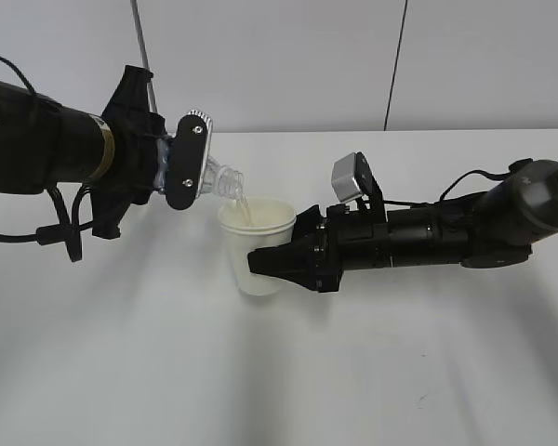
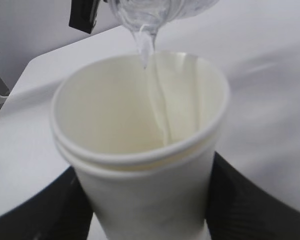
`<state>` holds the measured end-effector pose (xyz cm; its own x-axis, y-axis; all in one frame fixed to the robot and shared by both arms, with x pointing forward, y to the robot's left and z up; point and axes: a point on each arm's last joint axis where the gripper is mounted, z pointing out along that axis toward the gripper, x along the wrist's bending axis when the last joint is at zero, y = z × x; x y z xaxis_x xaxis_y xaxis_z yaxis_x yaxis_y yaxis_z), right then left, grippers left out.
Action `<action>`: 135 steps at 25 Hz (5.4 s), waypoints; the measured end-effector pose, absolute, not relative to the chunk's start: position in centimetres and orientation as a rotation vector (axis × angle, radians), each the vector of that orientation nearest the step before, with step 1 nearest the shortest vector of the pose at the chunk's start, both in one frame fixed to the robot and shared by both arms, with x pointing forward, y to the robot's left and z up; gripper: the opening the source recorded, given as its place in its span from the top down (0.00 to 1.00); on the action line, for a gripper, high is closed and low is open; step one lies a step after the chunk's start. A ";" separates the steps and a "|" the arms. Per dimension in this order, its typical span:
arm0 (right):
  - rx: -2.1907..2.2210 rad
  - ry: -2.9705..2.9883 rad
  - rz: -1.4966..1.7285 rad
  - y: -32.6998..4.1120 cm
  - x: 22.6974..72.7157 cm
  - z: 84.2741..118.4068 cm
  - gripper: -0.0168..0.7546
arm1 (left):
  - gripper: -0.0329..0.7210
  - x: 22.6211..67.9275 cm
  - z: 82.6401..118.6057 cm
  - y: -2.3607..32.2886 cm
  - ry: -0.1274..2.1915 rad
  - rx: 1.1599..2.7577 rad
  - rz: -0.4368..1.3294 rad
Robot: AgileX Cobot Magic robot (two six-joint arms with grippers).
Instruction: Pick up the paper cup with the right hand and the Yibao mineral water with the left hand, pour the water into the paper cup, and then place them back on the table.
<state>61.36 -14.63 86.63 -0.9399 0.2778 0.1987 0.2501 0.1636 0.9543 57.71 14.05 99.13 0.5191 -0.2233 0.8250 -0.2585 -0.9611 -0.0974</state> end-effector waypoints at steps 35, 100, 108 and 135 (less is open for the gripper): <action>0.542 2.385 1.941 -14.6 61.3 86.6 0.36 | 0.52 57.5 99.3 13.7 -0.478 2.714 1.503; 0.843 2.174 1.893 -15.7 63.4 86.9 0.36 | 0.52 58.6 98.6 16.0 0.915 2.202 0.902; 0.891 2.108 1.821 -16.1 64.2 86.8 0.36 | 0.52 60.0 99.2 18.9 0.976 1.990 0.719; 0.986 1.885 1.701 -20.0 66.2 87.2 0.36 | 0.52 64.3 90.0 23.0 0.993 1.648 0.591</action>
